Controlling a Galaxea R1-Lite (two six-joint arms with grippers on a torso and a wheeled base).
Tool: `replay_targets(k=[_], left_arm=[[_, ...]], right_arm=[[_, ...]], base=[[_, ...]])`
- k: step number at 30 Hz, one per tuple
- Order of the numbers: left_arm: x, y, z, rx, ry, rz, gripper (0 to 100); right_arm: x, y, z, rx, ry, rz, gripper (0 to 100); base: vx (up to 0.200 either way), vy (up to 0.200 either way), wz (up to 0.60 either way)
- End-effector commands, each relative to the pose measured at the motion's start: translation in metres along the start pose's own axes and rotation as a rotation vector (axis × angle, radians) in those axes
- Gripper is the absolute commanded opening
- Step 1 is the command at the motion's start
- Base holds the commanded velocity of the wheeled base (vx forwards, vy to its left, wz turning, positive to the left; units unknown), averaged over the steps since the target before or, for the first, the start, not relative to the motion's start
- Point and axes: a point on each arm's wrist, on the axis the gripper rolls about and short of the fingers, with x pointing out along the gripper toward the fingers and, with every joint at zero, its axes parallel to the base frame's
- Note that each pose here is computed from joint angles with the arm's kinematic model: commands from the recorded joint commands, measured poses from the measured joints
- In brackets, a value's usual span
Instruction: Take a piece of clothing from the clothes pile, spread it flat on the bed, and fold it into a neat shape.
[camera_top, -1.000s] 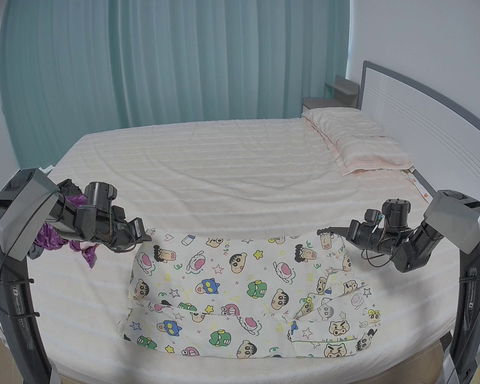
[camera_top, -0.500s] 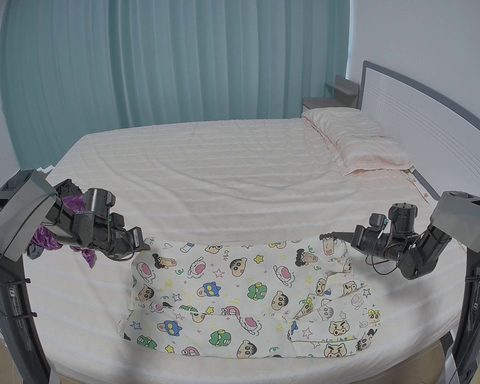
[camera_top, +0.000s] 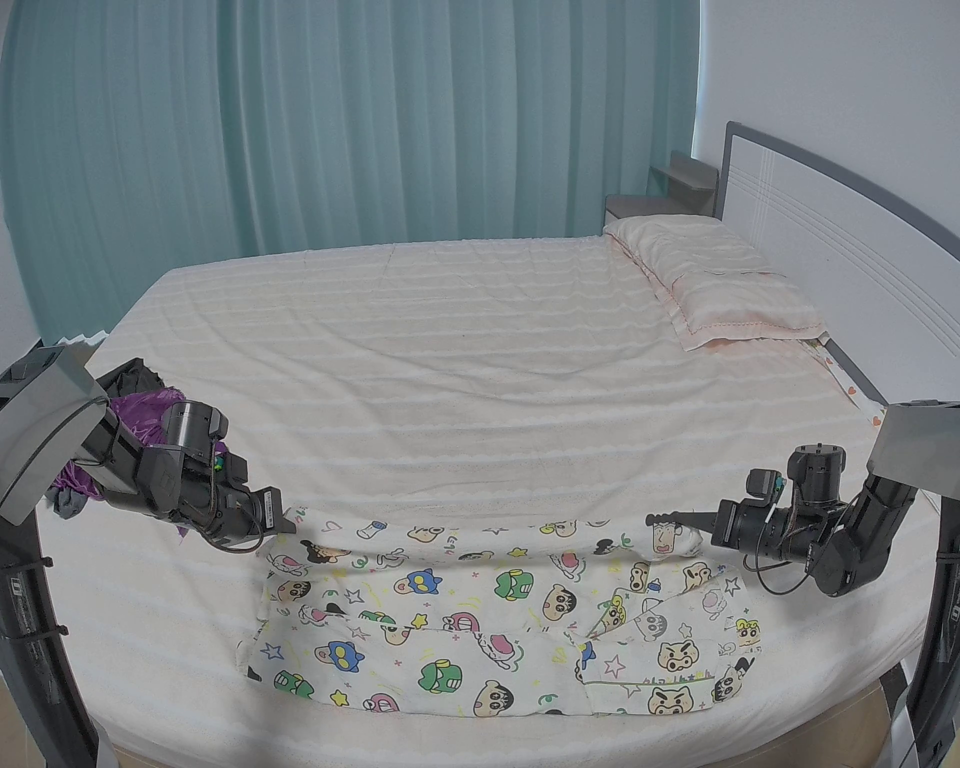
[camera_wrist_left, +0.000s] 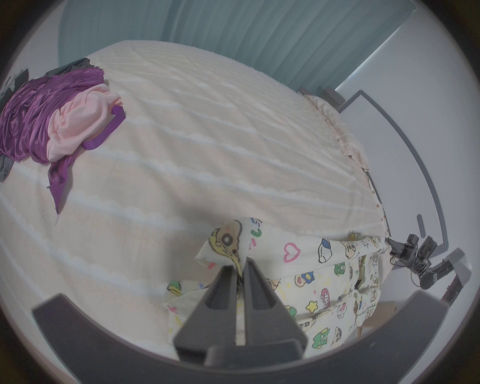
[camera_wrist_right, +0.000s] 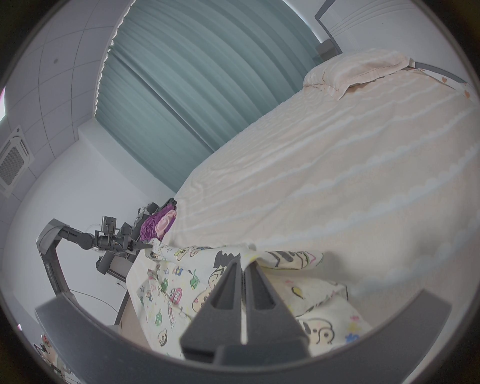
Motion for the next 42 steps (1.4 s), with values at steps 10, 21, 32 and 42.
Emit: replay_targets(k=[10, 21, 32, 42], left_arm=[[0.006, 0.001, -0.027, -0.008, 0.088, 0.011, 0], [0.013, -0.005, -0.047, 0.004, 0.154, 0.050, 0], [0.015, -0.004, -0.053, -0.001, 0.176, 0.052, 0], [0.017, -0.002, -0.058, 0.022, 0.199, 0.053, 0]], right_arm=[[-0.017, -0.009, -0.030, -0.001, 0.090, -0.052, 0], [-0.031, -0.022, -0.052, -0.013, 0.160, -0.100, 0], [-0.044, -0.021, -0.069, -0.043, 0.226, -0.094, 0], [-0.049, -0.020, -0.075, -0.046, 0.246, -0.100, 0]], base=[[0.000, 0.000, 0.00], [0.000, 0.000, 0.00], [0.000, 0.000, 0.00], [0.000, 0.000, 0.00]])
